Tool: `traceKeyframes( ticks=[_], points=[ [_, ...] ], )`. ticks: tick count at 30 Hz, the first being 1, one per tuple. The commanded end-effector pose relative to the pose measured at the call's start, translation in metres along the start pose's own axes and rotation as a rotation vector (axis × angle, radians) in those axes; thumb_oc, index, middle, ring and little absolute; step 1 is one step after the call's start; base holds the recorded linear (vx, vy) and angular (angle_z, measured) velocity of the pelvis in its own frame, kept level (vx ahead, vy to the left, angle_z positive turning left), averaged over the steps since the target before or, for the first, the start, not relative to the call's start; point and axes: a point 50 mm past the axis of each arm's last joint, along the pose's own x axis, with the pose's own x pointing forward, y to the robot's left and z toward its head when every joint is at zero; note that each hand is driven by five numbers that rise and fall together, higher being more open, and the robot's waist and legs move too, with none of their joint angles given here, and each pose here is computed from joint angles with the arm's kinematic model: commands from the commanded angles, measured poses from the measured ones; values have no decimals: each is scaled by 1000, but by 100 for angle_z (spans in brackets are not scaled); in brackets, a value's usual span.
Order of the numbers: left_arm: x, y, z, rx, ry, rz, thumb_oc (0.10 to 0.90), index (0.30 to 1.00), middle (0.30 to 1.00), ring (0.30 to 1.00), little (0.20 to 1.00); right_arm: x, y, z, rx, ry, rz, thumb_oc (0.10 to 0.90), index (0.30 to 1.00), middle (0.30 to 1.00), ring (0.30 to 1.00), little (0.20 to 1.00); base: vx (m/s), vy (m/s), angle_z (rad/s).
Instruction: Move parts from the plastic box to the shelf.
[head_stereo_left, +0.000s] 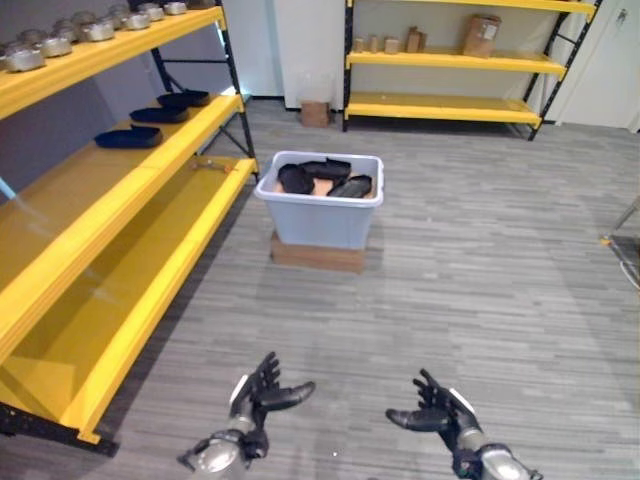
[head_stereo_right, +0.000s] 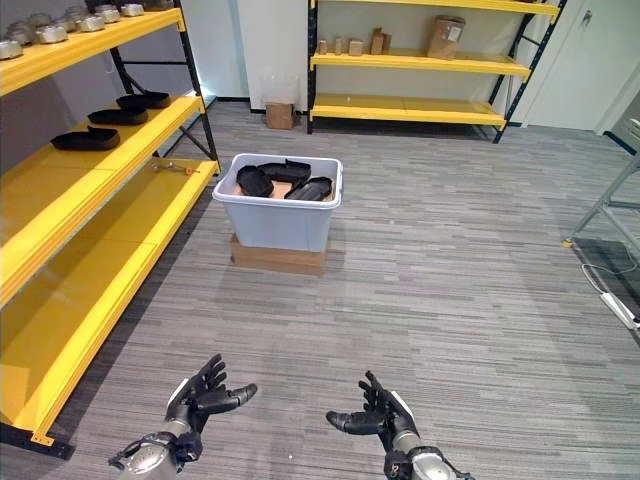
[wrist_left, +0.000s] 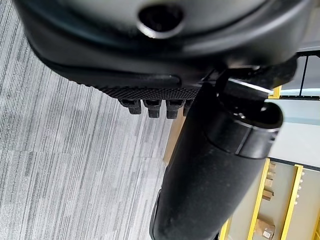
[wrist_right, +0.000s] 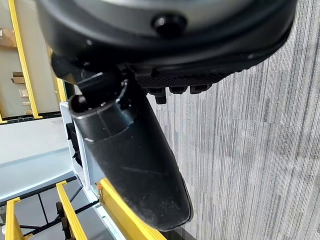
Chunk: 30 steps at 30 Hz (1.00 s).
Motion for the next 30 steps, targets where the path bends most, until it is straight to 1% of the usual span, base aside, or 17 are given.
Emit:
traceKeyframes(
  ticks=[1, 10, 15, 22, 25, 30],
  points=[
    [14, -10, 45, -2, -208, -53, 900, 1000, 1000, 1000, 1000, 9, 9, 46, -24, -210, 58, 900, 1000, 1000, 1000, 1000, 0, 0, 0],
    [15, -10, 48, -2, -219, -47, 900, 1000, 1000, 1000, 1000, 11, 9, 51, -30, -226, 61, 900, 1000, 1000, 1000, 1000, -3, 12, 0],
    [18, -9, 59, -15, -256, -39, 900, 1000, 1000, 1000, 1000, 15, 9, 62, -34, -256, 55, 900, 1000, 1000, 1000, 1000, -34, 69, -3],
    [22, -12, 71, 17, -284, -52, 900, 1000, 1000, 1000, 1000, 19, 19, 71, -41, -290, 89, 900, 1000, 1000, 1000, 1000, -54, 103, -6],
    [23, -18, 76, 41, -297, -78, 900, 1000, 1000, 1000, 1000, 17, 22, 76, -57, -313, 108, 900, 1000, 1000, 1000, 1000, 17, 140, 5],
    [23, -20, 67, 30, -273, -87, 900, 1000, 1000, 1000, 1000, 15, 17, 74, -78, -307, 87, 900, 1000, 1000, 1000, 1000, 156, 67, 2]
  ],
)
